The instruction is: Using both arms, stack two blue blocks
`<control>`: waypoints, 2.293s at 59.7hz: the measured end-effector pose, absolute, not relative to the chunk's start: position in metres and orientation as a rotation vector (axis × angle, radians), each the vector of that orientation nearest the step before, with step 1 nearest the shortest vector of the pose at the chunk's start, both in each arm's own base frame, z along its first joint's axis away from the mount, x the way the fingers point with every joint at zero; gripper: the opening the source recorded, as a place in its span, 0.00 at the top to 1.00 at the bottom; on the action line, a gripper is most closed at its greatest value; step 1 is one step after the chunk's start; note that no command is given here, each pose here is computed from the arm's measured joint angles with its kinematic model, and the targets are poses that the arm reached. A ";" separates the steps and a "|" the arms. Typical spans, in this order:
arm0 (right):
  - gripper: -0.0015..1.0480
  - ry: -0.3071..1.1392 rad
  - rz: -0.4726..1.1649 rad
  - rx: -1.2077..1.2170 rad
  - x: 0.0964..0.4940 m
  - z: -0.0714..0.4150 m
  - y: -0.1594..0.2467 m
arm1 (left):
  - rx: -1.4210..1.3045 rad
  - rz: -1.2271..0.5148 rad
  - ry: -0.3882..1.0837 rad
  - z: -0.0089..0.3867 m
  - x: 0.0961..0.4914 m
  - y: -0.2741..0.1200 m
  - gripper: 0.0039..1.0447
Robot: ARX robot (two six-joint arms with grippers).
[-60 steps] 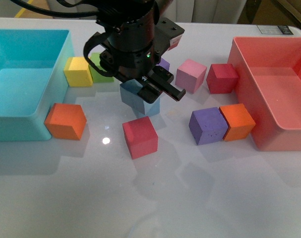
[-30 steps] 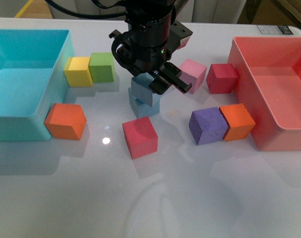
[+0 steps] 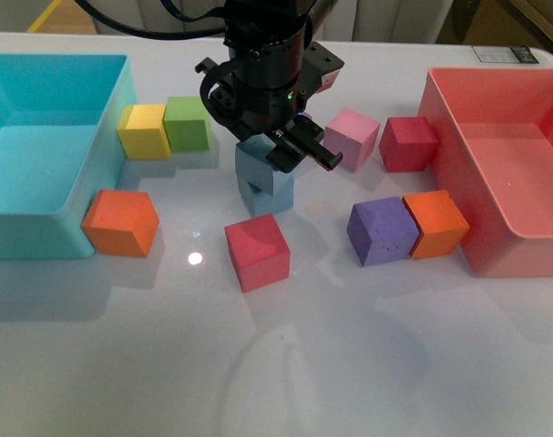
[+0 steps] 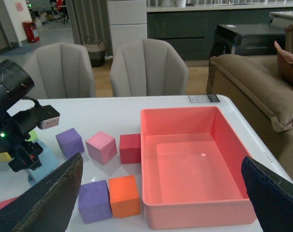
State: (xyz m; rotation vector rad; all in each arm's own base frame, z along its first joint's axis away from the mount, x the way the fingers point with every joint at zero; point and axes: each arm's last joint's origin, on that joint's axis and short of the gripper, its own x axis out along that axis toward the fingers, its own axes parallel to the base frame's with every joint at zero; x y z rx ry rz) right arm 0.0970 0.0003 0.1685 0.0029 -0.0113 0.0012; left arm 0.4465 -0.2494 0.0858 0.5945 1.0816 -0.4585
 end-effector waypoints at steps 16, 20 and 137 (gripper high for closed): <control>0.09 -0.011 0.001 0.003 0.097 0.168 0.000 | 0.597 -0.466 1.074 0.086 0.447 -0.250 0.22; 0.09 -0.011 0.001 0.003 0.097 0.168 0.000 | 0.596 -0.467 1.070 0.086 0.447 -0.250 0.12; 0.09 -0.012 0.002 0.003 0.097 0.168 0.000 | 0.003 -0.006 0.015 0.163 0.163 -0.013 0.99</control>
